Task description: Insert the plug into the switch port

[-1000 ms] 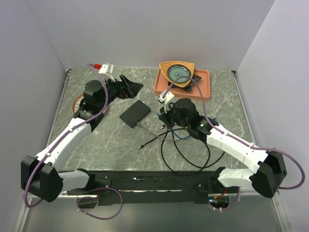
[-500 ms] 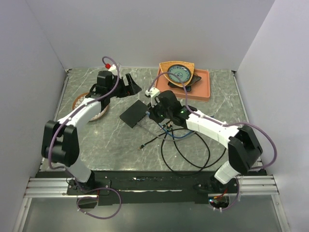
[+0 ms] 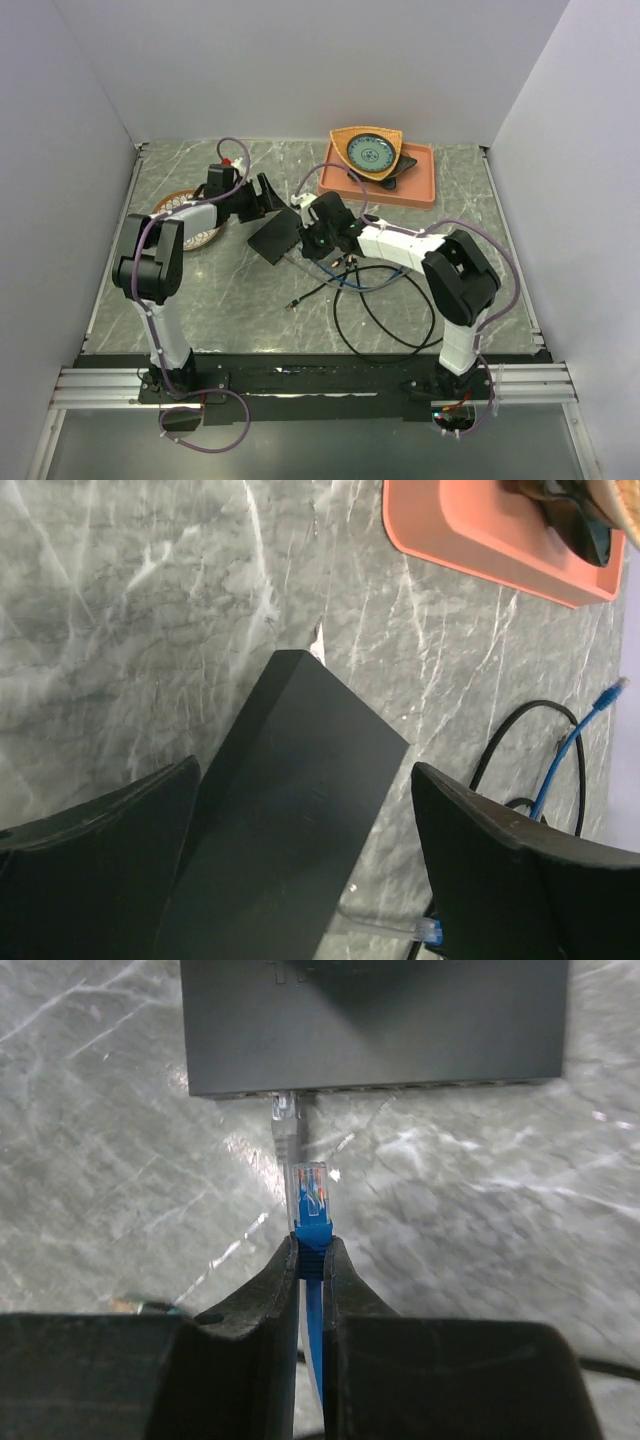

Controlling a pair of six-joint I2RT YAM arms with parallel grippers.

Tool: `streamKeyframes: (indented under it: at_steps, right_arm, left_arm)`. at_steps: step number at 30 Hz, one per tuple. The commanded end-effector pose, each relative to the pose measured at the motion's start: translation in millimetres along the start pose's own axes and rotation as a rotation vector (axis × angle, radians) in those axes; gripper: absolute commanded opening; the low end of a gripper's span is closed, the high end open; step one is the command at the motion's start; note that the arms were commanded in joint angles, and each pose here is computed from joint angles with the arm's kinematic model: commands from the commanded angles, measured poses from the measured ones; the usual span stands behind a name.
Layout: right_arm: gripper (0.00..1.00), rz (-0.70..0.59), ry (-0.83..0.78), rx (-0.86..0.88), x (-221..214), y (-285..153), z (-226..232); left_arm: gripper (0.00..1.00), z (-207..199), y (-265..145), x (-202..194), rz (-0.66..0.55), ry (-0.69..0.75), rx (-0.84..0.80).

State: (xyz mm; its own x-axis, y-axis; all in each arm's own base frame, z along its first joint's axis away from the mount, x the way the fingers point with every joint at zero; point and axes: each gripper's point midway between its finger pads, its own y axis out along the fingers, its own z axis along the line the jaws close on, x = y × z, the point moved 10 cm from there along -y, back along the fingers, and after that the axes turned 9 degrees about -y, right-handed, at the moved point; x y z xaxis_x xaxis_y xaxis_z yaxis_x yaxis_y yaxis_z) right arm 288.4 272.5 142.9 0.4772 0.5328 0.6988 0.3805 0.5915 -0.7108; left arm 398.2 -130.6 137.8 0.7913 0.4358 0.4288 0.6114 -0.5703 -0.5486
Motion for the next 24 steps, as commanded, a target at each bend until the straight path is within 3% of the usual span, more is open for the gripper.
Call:
streamKeyframes:
  at_steps: [1, 13, 24]
  right_arm:
    - [0.0, -0.04, 0.036, 0.008, 11, 11, -3]
    - [0.0, 0.054, 0.111, -0.011, -12, 48, -10]
    - [0.0, 0.025, 0.141, -0.037, -15, 50, -12]
  left_arm:
    - [0.9, 5, 8, -2, -0.001, -0.014, -0.069]
    - [0.81, 17, 11, -15, 0.028, -0.04, -0.061]
    - [0.7, 17, 10, -17, 0.05, -0.025, -0.089]
